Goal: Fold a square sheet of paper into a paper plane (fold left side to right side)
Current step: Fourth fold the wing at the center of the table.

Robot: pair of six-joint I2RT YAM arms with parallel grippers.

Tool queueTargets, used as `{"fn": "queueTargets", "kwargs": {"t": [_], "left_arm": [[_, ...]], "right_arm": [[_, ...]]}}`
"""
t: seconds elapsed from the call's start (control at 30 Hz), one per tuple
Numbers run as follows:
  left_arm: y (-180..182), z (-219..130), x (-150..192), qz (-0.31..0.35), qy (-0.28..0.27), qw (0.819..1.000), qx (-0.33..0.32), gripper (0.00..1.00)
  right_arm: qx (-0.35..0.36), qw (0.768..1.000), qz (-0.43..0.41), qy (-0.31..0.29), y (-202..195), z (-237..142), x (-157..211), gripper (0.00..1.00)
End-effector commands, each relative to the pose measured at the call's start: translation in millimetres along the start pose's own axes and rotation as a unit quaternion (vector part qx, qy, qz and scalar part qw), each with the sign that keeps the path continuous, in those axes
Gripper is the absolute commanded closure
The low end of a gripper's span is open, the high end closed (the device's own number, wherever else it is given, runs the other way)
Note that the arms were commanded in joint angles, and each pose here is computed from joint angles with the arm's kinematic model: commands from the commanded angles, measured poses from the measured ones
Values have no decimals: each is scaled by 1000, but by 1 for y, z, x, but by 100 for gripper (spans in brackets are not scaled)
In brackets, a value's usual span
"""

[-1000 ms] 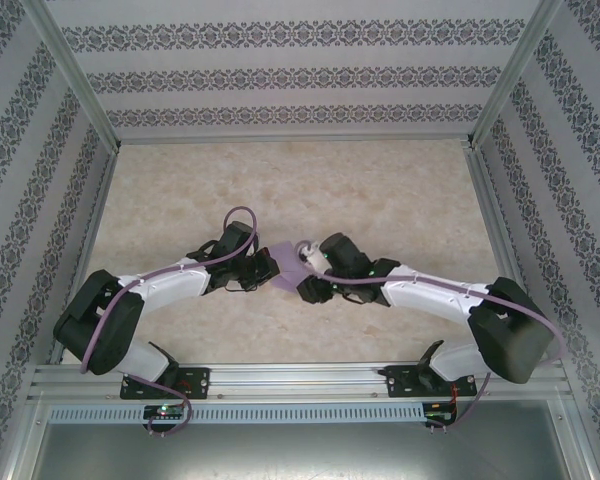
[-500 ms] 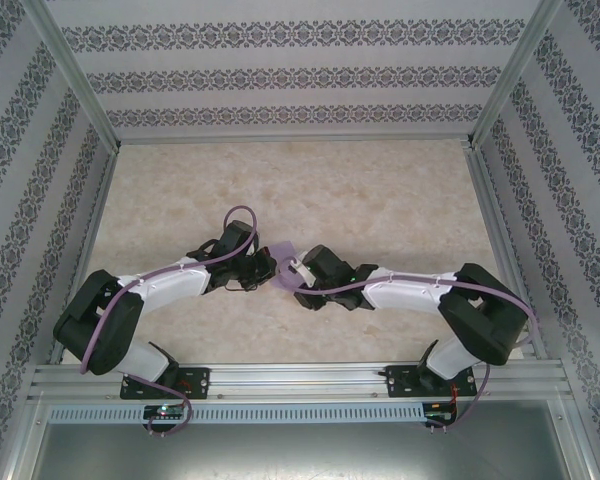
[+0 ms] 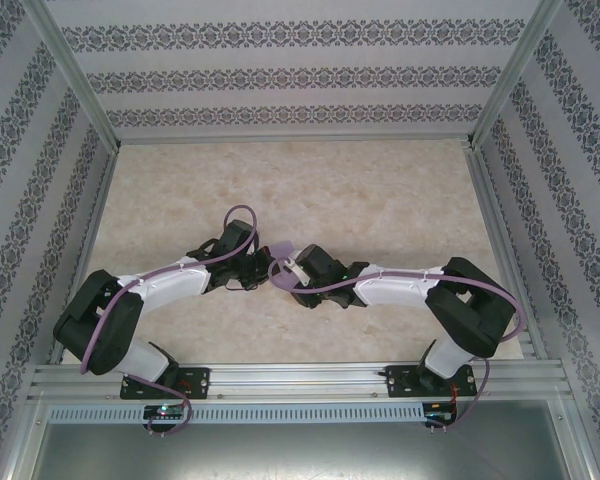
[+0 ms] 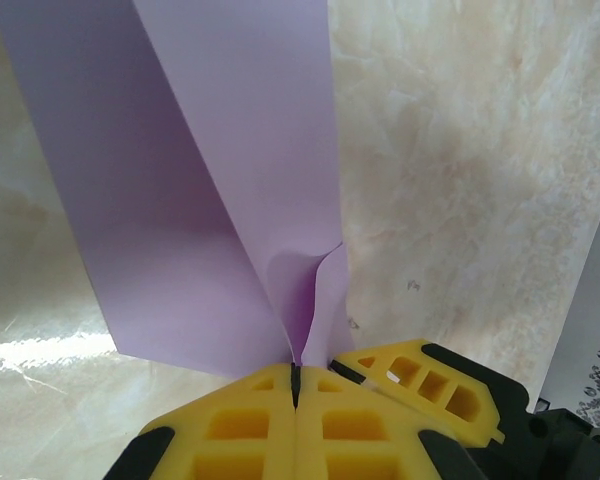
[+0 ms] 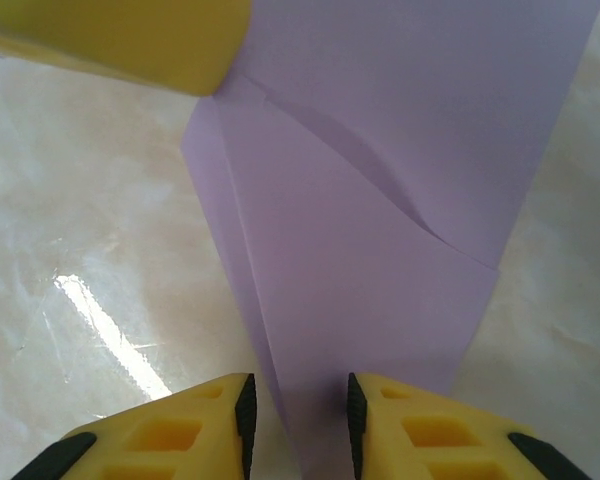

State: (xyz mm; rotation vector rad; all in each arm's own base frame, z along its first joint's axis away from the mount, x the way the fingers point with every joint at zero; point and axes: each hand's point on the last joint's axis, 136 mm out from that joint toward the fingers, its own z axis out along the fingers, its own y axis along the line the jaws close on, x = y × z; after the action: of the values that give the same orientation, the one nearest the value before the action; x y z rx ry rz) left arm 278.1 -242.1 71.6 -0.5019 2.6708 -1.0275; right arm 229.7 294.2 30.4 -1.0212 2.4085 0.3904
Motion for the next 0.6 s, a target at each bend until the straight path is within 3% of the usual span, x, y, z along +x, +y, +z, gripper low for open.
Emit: {"fn": "queueTargets", "kwargs": {"t": [0.0, 0.2, 0.57], "left_arm": [[-11, -5, -6, 9, -11, 1000, 3, 96], [-11, -4, -6, 8, -10, 1000, 2, 96], [-9, -6, -5, 8, -11, 1000, -3, 96]], "right_arm": [[5, 1000, -12, -4, 2, 2, -5, 66], [11, 1000, -17, -6, 2, 2, -3, 65], [29, 999, -16, -6, -5, 0, -1, 84]]}}
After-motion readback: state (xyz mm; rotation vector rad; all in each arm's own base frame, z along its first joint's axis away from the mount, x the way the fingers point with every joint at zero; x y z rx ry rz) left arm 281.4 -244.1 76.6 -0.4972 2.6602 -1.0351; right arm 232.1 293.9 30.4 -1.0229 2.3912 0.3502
